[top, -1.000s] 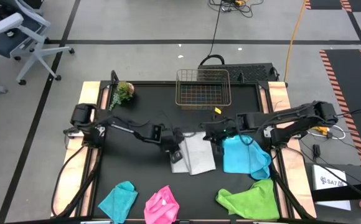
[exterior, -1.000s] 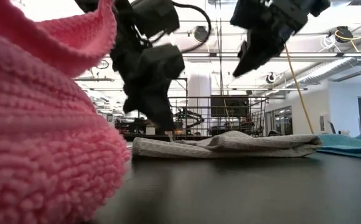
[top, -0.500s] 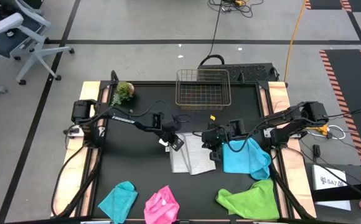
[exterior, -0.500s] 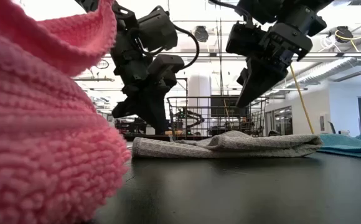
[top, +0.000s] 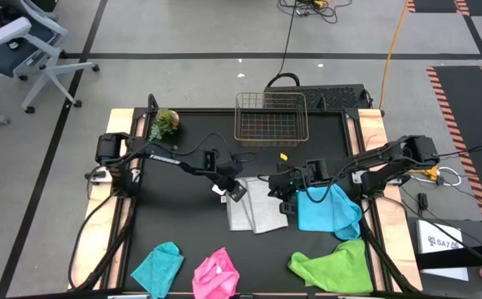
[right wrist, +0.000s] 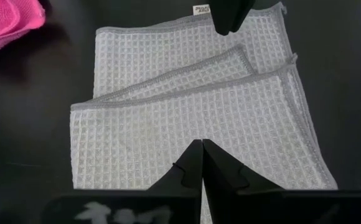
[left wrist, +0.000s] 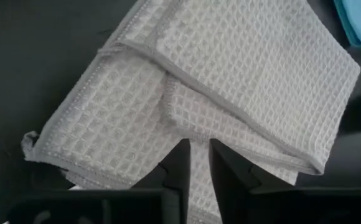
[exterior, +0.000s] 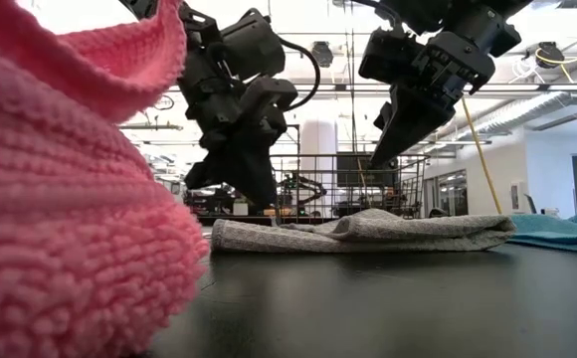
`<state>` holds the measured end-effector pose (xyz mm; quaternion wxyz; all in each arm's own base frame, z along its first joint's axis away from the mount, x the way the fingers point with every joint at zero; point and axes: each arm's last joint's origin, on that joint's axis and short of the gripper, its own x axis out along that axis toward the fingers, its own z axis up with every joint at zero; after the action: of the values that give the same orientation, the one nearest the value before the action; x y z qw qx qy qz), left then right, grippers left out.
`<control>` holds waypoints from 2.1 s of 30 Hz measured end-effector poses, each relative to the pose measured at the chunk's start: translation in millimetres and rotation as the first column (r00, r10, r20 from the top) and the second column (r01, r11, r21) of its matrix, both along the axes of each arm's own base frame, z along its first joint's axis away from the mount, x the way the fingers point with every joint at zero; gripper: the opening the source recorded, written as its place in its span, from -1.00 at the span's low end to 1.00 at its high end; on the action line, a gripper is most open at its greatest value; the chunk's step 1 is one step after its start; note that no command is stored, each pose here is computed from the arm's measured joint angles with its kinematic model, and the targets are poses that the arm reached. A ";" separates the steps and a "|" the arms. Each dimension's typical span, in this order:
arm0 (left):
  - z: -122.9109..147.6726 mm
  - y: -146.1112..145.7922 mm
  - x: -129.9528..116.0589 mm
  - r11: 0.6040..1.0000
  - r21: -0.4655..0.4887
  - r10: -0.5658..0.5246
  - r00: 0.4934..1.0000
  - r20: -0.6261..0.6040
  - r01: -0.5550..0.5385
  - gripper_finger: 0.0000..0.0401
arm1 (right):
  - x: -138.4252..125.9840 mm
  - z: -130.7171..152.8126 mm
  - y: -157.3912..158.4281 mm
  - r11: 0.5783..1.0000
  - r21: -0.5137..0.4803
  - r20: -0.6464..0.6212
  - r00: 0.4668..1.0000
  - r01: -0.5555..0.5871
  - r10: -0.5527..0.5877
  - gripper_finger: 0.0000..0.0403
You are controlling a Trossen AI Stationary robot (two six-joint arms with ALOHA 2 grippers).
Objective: Fold microfiber towels
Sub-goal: Fold the gray towel
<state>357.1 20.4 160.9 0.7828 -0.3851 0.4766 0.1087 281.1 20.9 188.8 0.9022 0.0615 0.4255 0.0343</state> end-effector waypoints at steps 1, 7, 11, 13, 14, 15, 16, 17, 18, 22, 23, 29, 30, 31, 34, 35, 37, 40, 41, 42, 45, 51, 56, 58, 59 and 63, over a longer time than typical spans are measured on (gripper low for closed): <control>-1.1 0.0 0.3 1.000 0.000 0.000 1.000 -0.002 0.000 -0.64 | 0.0 0.0 0.0 1.000 0.000 0.000 1.000 0.000 0.000 -1.00; -6.6 0.3 2.9 1.000 -0.001 0.006 1.000 -0.006 -0.006 -0.44 | 0.1 0.1 0.1 1.000 0.002 0.000 1.000 0.002 -0.002 -1.00; -17.1 0.5 5.3 1.000 -0.011 0.020 0.999 -0.029 -0.021 -0.35 | 0.4 0.3 0.1 1.000 0.007 0.004 1.000 0.008 -0.008 -1.00; -23.2 0.6 6.7 1.000 -0.014 0.022 0.999 -0.040 -0.023 -0.32 | 0.8 0.7 0.2 1.000 0.007 0.010 1.000 0.008 -0.008 -1.00; -24.7 0.6 7.8 1.000 -0.017 0.024 0.999 -0.036 -0.024 -0.31 | 0.8 0.6 0.2 1.000 0.008 0.009 1.000 0.008 -0.008 -1.00; -25.2 0.6 8.2 1.000 -0.019 0.024 0.999 -0.035 -0.025 -0.30 | 0.8 0.7 0.1 1.000 0.008 0.009 1.000 0.008 -0.008 -1.00; -26.1 0.6 9.0 1.000 -0.019 0.025 0.999 -0.031 -0.026 -0.30 | 0.9 0.7 0.2 1.000 0.008 0.011 1.000 0.008 -0.008 -1.00; -25.9 0.7 10.2 0.999 -0.019 0.026 1.000 -0.018 -0.026 -0.30 | 0.9 0.8 0.2 1.000 0.008 0.012 1.000 0.008 -0.008 -1.00; -25.7 0.8 11.2 0.999 -0.018 0.026 1.000 -0.008 -0.026 -0.30 | 0.9 0.8 0.2 1.000 0.008 0.011 1.000 0.008 -0.008 -1.00; -22.5 2.2 16.0 0.999 -0.031 0.022 0.998 0.055 -0.020 -0.30 | 1.1 0.9 0.2 1.000 0.008 0.013 1.000 0.008 -0.008 -1.00; -22.1 2.2 16.4 0.999 -0.034 0.022 0.998 0.060 -0.020 -0.30 | 1.1 0.9 0.2 1.000 0.008 0.014 1.000 0.008 -0.008 -1.00; -22.9 2.1 15.4 0.999 -0.043 0.033 0.998 0.045 -0.031 -0.30 | 1.1 0.8 0.2 1.000 0.008 0.013 1.000 0.008 -0.008 -1.00; -22.9 2.1 15.4 0.999 -0.043 0.033 0.998 0.045 -0.031 -0.30 | 1.1 0.8 0.2 1.000 0.008 0.013 1.000 0.008 -0.008 -1.00; -22.8 2.1 15.5 0.999 -0.042 0.034 0.998 0.046 -0.032 -0.30 | 1.1 0.8 0.2 1.000 0.008 0.013 1.000 0.008 -0.008 -1.00; -22.8 2.6 15.8 0.999 -0.029 0.043 0.998 0.048 -0.042 -0.31 | 1.1 0.8 0.2 1.000 0.008 0.013 1.000 0.008 -0.008 -1.00; -22.8 2.9 15.8 0.999 -0.021 0.049 0.998 0.047 -0.048 -0.33 | 1.1 0.8 0.2 1.000 0.008 0.013 1.000 0.008 -0.008 -1.00; -22.9 3.3 15.8 0.998 -0.009 0.057 0.997 0.047 -0.056 -0.42 | 1.1 0.8 0.2 1.000 0.008 0.013 1.000 0.008 -0.008 -1.00; -22.6 4.3 16.2 0.998 -0.009 0.058 0.997 0.053 -0.058 -0.67 | 1.1 0.8 0.2 1.000 0.008 0.013 1.000 0.008 -0.008 -1.00; -22.3 4.4 16.4 0.999 -0.016 0.053 0.997 0.057 -0.052 -0.77 | 1.1 0.8 0.2 1.000 0.008 0.013 1.000 0.008 -0.008 -1.00; -22.1 4.4 16.7 0.999 -0.024 0.046 0.997 0.062 -0.045 -0.88 | 1.0 0.9 0.2 1.000 0.008 0.013 1.000 0.008 -0.008 -1.00; -20.6 4.3 17.2 0.999 -0.030 0.041 0.996 0.073 -0.039 -0.95 | 1.0 0.9 0.2 1.000 0.008 0.012 1.000 0.008 -0.008 -1.00; 4.0 4.9 11.3 0.999 0.018 0.041 0.992 0.121 -0.044 -0.98 | -0.1 0.0 0.1 1.000 0.007 -0.002 1.000 0.009 -0.009 -1.00; 25.7 13.0 -9.4 0.991 0.106 0.080 0.996 0.043 -0.084 -0.98 | -1.0 -0.9 0.0 1.000 0.006 -0.015 1.000 0.008 -0.008 -1.00; 27.6 16.5 -19.9 0.986 0.139 0.097 0.995 -0.036 -0.091 -0.99 | -1.2 -1.0 0.1 1.000 0.007 -0.018 1.000 0.008 -0.008 -1.00; 28.4 18.1 -24.6 0.985 0.144 0.104 0.992 -0.070 -0.093 -0.99 | -1.1 -1.0 0.1 1.000 0.007 -0.017 1.000 0.008 -0.007 -1.00; 28.0 22.0 -35.3 0.985 0.148 0.111 0.981 -0.159 -0.088 -0.97 | -1.2 -1.0 0.1 1.000 0.008 -0.017 1.000 0.007 -0.006 -1.00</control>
<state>321.8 42.4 188.9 0.7588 -0.3421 0.5117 0.2129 280.0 21.0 187.9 0.8984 0.0669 0.4328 0.0325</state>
